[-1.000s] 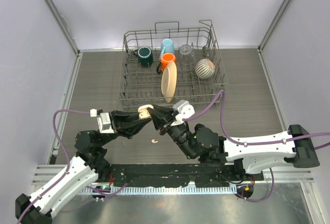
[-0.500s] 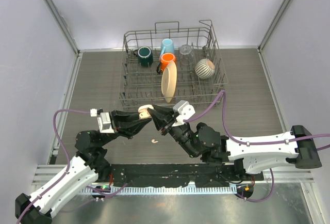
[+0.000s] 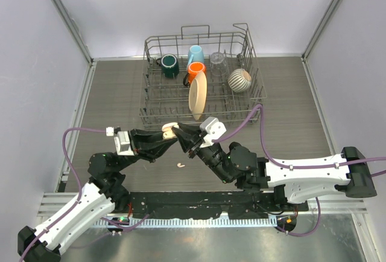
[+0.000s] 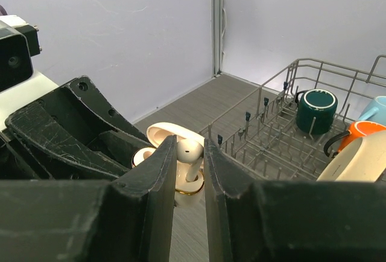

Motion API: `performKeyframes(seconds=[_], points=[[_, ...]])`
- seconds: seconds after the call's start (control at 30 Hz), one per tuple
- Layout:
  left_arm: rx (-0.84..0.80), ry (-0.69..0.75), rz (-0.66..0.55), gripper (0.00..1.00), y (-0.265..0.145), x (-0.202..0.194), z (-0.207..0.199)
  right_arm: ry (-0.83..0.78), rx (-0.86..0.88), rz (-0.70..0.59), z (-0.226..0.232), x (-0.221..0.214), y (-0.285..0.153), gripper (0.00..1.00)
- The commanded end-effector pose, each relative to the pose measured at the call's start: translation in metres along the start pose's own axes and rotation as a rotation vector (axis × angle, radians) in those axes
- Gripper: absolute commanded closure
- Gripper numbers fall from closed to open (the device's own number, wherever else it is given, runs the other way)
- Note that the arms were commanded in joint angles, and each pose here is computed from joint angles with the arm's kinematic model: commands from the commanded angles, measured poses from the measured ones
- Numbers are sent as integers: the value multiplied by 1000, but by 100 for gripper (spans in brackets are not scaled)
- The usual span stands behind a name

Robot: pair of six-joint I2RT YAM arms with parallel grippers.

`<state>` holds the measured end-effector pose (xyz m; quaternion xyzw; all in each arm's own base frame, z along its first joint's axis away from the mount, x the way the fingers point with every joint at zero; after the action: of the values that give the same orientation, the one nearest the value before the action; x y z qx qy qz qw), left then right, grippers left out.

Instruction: Insert the wireless bluetooth earbuds into the charging case

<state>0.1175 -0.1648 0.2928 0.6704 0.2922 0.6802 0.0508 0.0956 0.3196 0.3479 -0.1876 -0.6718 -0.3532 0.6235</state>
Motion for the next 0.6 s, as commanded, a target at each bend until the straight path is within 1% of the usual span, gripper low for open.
performKeyframes(seconds=[0.0,0.2,0.57], points=[[27,69,-165,100,6,38,-2,-42,73,60,10,-10,-5,99],[29,73,-167,100,5,39,-2,-62,48,45,5,-8,-6,99],[43,76,-170,100,4,38,0,-71,73,47,4,-7,-10,99]])
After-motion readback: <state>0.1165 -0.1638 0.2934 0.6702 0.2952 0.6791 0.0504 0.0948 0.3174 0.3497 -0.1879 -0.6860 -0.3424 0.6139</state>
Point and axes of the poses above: each gripper's point midway between its finger pads, its own y axis out along the fingers, its own z axis along the line the jaws close on, x = y × z, the point moved 7 cm from there along -y, back along the fingers, and after that the axes turned 3 degrees about -y, right-handed, at the moved point
